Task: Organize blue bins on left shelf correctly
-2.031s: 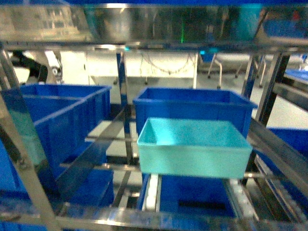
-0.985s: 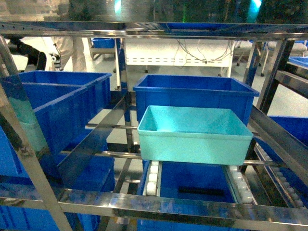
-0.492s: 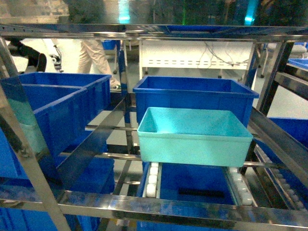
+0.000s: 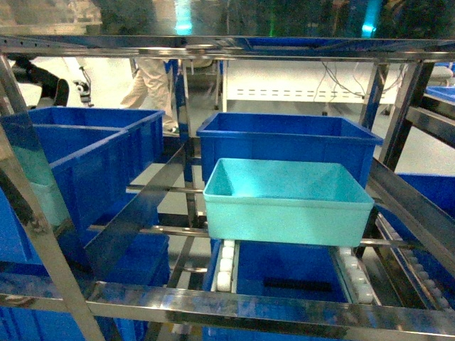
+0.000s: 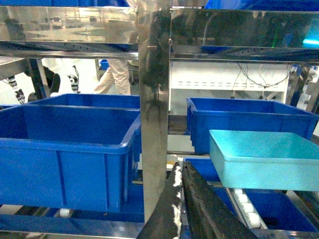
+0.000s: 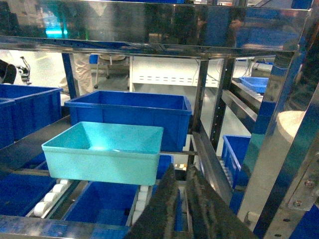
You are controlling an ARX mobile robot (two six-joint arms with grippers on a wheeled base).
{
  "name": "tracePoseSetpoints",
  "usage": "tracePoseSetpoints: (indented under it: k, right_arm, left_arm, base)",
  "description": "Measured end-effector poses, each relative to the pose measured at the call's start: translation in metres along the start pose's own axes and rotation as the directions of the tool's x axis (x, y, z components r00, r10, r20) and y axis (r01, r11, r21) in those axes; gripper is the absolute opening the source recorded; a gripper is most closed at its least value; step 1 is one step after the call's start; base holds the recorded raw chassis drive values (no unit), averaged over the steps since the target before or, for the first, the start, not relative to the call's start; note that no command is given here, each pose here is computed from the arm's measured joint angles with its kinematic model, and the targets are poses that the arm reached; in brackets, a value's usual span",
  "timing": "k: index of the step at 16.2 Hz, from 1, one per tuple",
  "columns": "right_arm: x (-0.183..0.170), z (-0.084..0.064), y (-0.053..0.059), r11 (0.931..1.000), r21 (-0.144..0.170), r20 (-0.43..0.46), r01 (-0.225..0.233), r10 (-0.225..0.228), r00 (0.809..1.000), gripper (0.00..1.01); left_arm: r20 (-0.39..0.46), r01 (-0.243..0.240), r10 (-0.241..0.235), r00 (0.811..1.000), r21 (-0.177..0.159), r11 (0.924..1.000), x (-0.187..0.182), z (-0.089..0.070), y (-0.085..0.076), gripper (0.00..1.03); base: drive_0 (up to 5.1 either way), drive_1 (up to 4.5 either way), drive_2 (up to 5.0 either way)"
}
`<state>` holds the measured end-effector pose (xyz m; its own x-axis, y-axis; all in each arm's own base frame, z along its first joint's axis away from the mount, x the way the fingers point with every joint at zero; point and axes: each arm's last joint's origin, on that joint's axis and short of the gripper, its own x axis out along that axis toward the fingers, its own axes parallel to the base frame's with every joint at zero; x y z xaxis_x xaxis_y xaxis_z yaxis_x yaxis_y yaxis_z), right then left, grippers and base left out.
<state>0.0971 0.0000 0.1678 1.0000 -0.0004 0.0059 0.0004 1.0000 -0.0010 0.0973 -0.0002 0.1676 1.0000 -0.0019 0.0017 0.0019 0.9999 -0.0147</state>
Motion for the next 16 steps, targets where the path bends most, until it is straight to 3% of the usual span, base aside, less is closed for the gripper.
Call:
tracePoseSetpoints:
  k: [7,8,16]
  right_arm:
    - [0.0,-0.0001,0.0,1.0,0.0,-0.001,0.0,0.0,1.0,0.94]
    - [0.0,0.0,0.0,1.0,0.001,0.0,0.0,0.0,1.0,0.99]
    - [0.0,-0.0001,0.0,1.0,0.001,-0.001,0.0,0.0,1.0,0.98]
  left_arm:
    - [0.0,0.0,0.0,1.0,0.001,1.0,0.0,0.0,0.0,0.92]
    - [0.0,0.0,0.0,1.0,0.002,1.0,0.0,0.0,0.0,0.99]
    - [0.0,0.0,0.0,1.0,0.001,1.0,0.0,0.0,0.0,0.98]
  base:
    - [0.0,0.0,0.0]
    - [0.0,0.0,0.0]
    - [0.0,0.0,0.0]
